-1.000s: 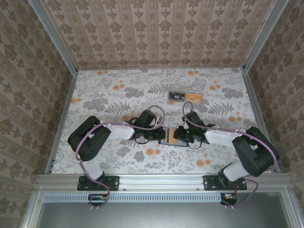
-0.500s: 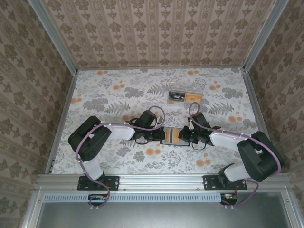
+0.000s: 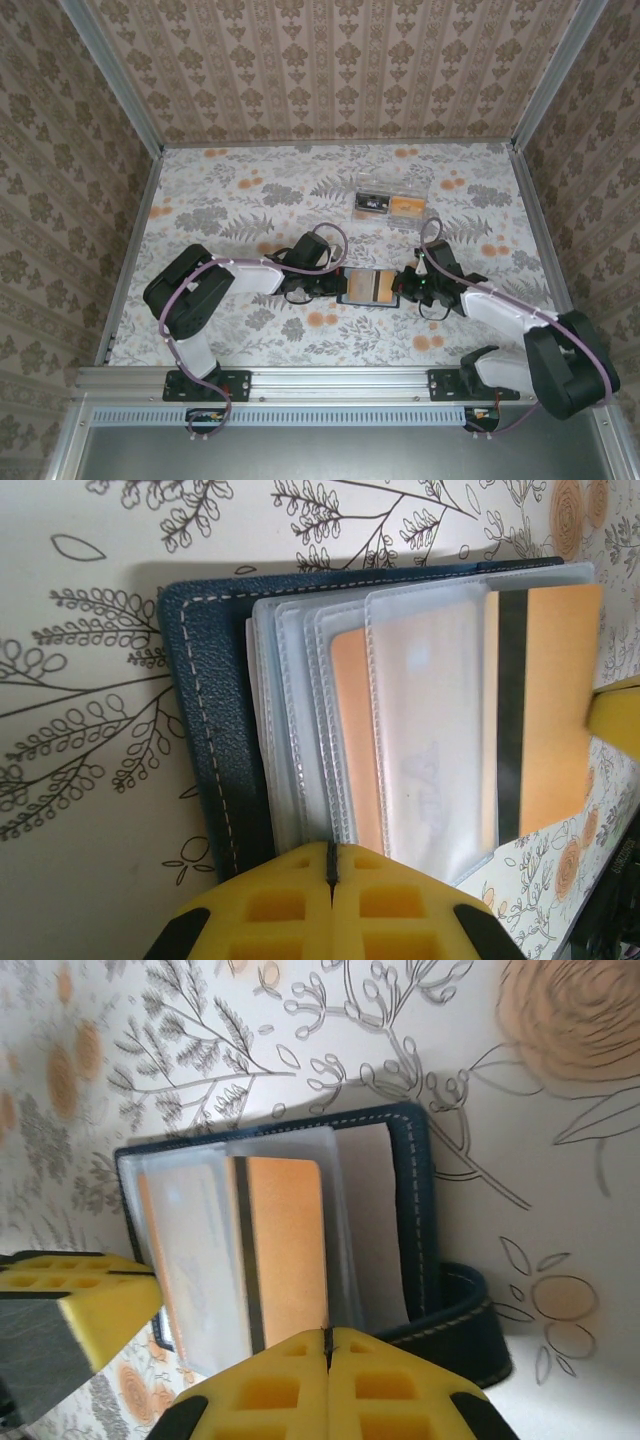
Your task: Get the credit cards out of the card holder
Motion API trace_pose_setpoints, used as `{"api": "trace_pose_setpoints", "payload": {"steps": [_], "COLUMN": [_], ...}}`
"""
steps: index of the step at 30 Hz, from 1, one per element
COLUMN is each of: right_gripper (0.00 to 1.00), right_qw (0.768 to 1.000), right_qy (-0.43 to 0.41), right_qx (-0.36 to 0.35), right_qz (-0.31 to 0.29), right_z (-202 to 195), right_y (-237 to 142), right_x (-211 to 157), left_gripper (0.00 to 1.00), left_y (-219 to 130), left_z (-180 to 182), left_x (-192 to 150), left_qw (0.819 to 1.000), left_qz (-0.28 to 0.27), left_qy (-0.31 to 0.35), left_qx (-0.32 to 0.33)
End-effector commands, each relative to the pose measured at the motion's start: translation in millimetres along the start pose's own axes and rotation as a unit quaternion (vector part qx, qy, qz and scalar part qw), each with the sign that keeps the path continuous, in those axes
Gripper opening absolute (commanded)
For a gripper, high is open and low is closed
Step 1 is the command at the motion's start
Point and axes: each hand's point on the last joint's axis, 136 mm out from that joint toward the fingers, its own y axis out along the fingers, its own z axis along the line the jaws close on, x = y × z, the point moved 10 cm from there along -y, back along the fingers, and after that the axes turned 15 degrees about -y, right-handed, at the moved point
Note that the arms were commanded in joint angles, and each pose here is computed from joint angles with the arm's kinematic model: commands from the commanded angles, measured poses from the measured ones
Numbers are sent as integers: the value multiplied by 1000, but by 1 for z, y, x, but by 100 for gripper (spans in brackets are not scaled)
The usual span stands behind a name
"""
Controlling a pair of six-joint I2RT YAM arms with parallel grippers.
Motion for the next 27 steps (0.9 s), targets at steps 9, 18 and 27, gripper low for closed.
{"api": "trace_pose_setpoints", "payload": {"steps": [9, 18, 27], "right_gripper": [0, 0, 0], "right_qw": [998, 979, 880], "right_qy": [-41, -172, -441], "right_qx": [2, -66, -145], "right_qz": [-47, -82, -100], "right_z": [9, 42, 87], "right_y": [-61, -113, -125], "right_x": [-3, 31, 72], "left_gripper": [4, 32, 90], "left_y": [-7, -43, -110], "left_z": [-5, -35, -37], "left_x": [0, 4, -10], "left_qw": [1000, 997, 985], "left_qz": [1, -47, -138], "left_qy": [1, 43, 70], "left_qx": [14, -35, -70]}}
